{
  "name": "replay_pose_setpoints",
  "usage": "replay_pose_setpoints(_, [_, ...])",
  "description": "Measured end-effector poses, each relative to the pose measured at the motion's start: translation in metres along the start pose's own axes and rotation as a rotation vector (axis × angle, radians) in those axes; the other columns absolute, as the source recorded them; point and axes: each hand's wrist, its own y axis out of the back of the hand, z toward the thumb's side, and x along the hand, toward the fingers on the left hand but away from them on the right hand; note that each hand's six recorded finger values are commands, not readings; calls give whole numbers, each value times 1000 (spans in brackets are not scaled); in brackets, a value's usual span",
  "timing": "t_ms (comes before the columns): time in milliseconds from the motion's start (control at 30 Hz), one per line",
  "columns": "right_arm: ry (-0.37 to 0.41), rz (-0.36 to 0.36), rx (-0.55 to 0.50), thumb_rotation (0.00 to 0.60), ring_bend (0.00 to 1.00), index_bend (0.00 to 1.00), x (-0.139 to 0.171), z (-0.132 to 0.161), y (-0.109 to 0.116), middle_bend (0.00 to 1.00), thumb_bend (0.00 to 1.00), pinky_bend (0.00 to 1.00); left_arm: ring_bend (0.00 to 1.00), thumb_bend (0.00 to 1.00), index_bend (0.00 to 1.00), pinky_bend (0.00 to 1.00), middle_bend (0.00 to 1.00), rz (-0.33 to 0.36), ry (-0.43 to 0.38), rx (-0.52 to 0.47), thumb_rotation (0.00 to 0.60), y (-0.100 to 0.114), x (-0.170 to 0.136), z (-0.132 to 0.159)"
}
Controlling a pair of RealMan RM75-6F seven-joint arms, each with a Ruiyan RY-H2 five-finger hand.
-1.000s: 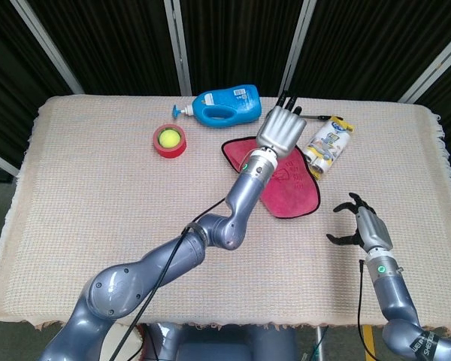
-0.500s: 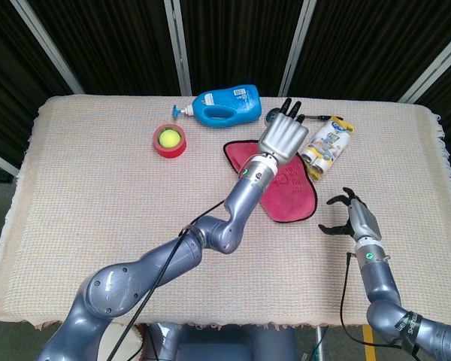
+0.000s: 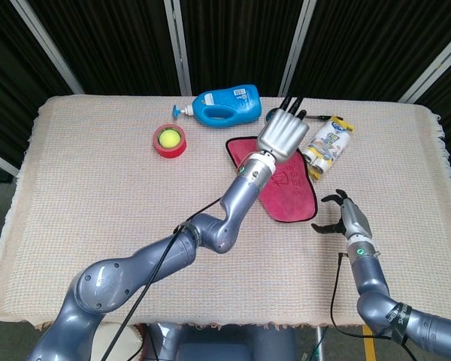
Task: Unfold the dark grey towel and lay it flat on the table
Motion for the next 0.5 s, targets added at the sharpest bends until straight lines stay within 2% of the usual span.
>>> replay_pose_setpoints(267, [23, 14, -8, 600, 0, 383, 1, 16, -11, 69, 240, 36, 0, 423, 724, 32, 215, -6, -2, -4, 600, -3, -2, 0])
replay_pose_setpoints(500, [14, 17, -17, 600, 0, 392, -7, 18, -18, 70, 240, 36, 0, 424, 726, 32, 215, -4, -6, -6, 600, -2, -2, -1])
